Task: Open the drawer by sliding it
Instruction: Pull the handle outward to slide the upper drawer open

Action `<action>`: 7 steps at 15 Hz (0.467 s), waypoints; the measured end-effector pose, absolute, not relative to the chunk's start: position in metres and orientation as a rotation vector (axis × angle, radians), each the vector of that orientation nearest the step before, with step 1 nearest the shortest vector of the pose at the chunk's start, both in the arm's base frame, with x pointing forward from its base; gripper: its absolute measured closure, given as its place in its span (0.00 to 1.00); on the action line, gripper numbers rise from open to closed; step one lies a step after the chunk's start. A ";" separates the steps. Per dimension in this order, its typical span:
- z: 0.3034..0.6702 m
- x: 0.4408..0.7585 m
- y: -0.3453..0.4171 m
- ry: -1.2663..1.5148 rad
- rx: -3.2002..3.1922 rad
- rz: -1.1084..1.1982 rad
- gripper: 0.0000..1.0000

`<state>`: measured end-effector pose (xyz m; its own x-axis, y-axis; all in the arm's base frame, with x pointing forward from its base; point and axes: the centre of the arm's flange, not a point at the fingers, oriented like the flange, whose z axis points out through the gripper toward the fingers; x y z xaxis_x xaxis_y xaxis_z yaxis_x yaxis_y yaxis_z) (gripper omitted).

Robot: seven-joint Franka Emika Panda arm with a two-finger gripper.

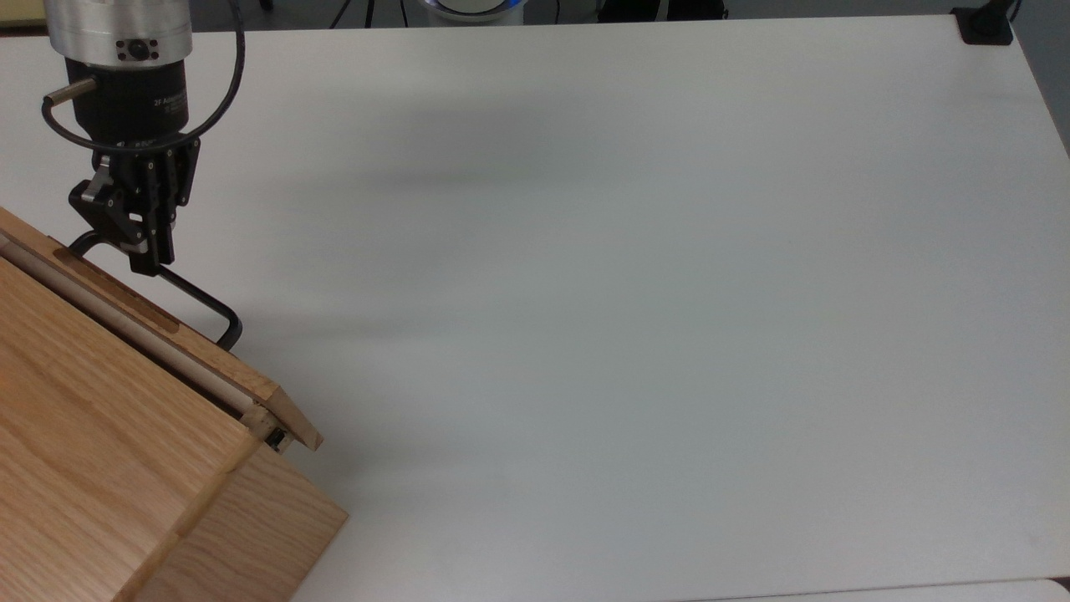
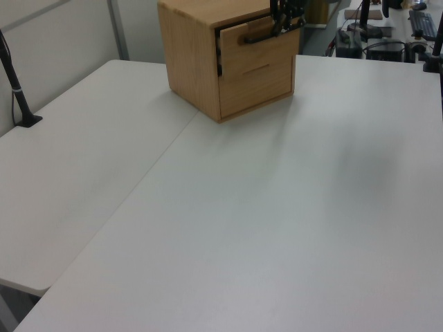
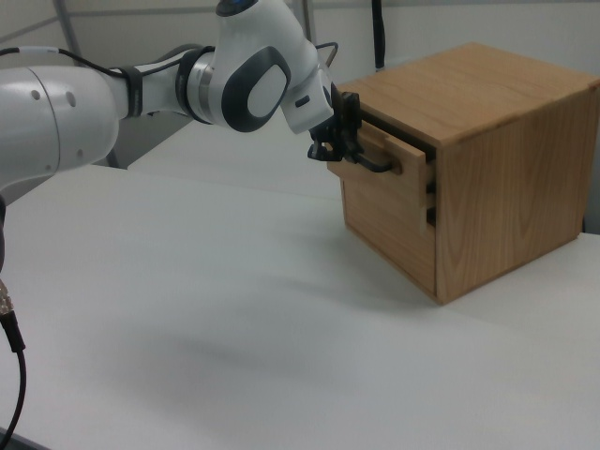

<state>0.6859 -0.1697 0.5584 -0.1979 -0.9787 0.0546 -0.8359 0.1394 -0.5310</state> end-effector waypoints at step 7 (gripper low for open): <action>0.567 0.672 -0.156 2.129 -1.875 -0.561 0.84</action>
